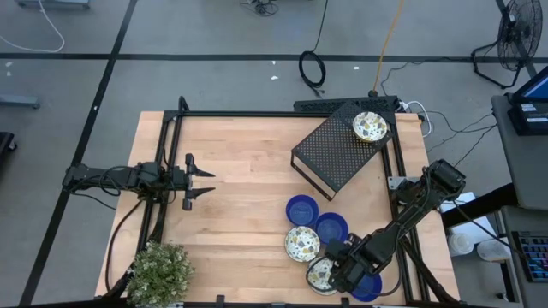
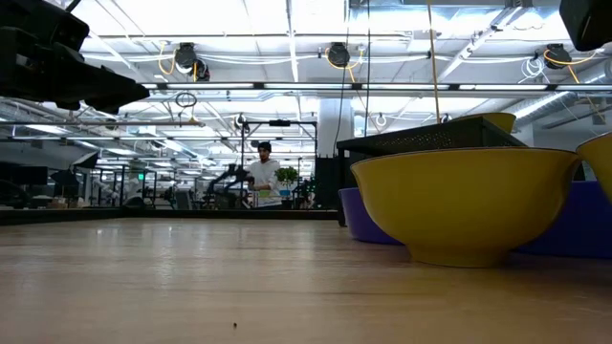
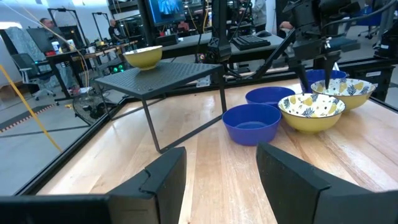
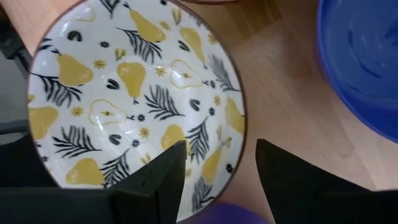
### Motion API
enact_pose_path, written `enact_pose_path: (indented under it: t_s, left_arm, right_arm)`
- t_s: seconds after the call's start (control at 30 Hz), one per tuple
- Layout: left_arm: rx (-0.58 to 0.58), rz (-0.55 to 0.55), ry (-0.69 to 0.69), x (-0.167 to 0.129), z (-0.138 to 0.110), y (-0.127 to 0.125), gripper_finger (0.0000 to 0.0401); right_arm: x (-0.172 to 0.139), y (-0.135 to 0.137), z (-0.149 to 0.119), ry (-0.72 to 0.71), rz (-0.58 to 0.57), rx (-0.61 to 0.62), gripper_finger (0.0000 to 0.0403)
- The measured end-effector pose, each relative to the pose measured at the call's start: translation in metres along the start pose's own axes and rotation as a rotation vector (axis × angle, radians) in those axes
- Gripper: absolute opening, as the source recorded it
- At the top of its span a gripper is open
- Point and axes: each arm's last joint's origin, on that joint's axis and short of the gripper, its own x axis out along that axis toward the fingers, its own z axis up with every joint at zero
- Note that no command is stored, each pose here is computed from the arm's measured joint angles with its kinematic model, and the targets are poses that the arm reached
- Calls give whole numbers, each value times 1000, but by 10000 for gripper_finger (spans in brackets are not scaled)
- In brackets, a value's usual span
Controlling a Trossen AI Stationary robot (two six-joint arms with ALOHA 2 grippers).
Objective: Pick & Place Mini bowls
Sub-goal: Stack the bottom patterned yellow bowl on the patterned yellow bowl on the shelf
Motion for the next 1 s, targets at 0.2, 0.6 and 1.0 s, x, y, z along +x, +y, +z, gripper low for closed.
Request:
enact_pose_path:
  t_s: [0.2,0.6,1.0]
  left_arm:
    - [0,0,0,0,0,0,198]
    - [0,0,0,0,0,0,198]
    - [0,0,0,0,0,0,198]
  right_arm:
    - [0,0,-1,23,5,89,180]
    - [0,0,-1,46,7,92,180]
    - [-1,13,2,6,142,-132,180]
